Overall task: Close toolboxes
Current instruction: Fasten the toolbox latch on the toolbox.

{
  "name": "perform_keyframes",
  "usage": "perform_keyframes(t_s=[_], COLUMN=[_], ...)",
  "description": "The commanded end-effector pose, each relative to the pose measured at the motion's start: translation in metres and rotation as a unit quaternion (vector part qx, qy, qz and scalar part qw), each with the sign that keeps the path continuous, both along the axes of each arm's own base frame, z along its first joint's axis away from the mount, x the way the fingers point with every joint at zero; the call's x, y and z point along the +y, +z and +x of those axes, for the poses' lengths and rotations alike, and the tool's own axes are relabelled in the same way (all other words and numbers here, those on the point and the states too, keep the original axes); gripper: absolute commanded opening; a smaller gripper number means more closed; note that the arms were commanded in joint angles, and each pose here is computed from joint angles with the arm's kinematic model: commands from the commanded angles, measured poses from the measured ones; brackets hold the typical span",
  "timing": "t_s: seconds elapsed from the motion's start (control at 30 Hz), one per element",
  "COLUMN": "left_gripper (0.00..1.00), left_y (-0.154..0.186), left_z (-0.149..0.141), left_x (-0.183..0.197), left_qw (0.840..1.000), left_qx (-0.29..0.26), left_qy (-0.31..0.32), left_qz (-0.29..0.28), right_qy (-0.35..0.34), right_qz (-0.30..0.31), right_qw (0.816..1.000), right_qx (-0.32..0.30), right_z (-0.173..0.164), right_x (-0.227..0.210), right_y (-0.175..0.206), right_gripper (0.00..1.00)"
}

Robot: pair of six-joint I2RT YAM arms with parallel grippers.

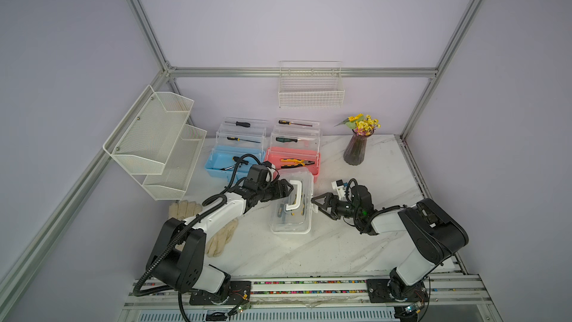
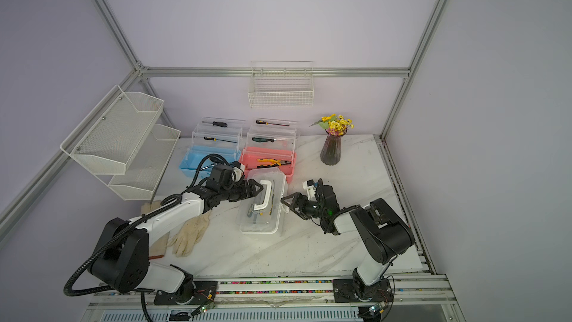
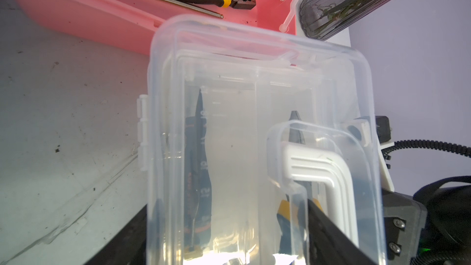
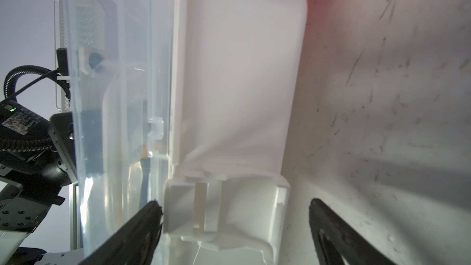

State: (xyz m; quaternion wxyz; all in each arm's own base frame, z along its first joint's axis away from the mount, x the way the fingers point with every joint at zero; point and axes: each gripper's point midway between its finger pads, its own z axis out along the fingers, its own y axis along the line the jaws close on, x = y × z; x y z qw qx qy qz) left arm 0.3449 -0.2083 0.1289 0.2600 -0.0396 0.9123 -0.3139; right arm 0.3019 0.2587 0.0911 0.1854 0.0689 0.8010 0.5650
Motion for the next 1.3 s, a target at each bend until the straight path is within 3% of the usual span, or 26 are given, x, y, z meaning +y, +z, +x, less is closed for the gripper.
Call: perform_keyframes(t_s=[0.0, 0.27, 0.5, 1.07, 1.27], left_gripper=[0.79, 0.78, 0.77, 0.79, 0.79], left_y=[-0.059, -0.057, -0.058, -0.055, -0.052], left_z=[-0.034, -0.032, -0.03, -0.027, -0.028], left_x=[0.016, 0.016, 0.019, 0.0, 0.0], left_qw=[0.993, 0.993, 0.993, 0.993, 0.992], left_qx=[0.11, 0.108, 0.106, 0.101, 0.097], left_qy=[0.015, 0.017, 0.025, 0.03, 0.042], left_qz=[0.036, 0.035, 0.049, 0.054, 0.072], right_qy=[0.008, 0.013, -0.006, 0.002, -0.006], right_qz=[0.042, 0.054, -0.054, 0.001, -0.042], right_qw=[0.999, 0.998, 0.997, 0.999, 0.997], right_qx=[-0.027, -0.042, -0.062, -0.053, -0.068], right_z=[0.0, -0.008, -0.006, -0.002, -0.003], right_x=[0.009, 0.009, -0.007, 0.011, 0.002], right_y=[0.022, 0.045, 0.046, 0.053, 0.061], right_gripper=[0.93, 0.91, 0.89, 0.89, 0.89])
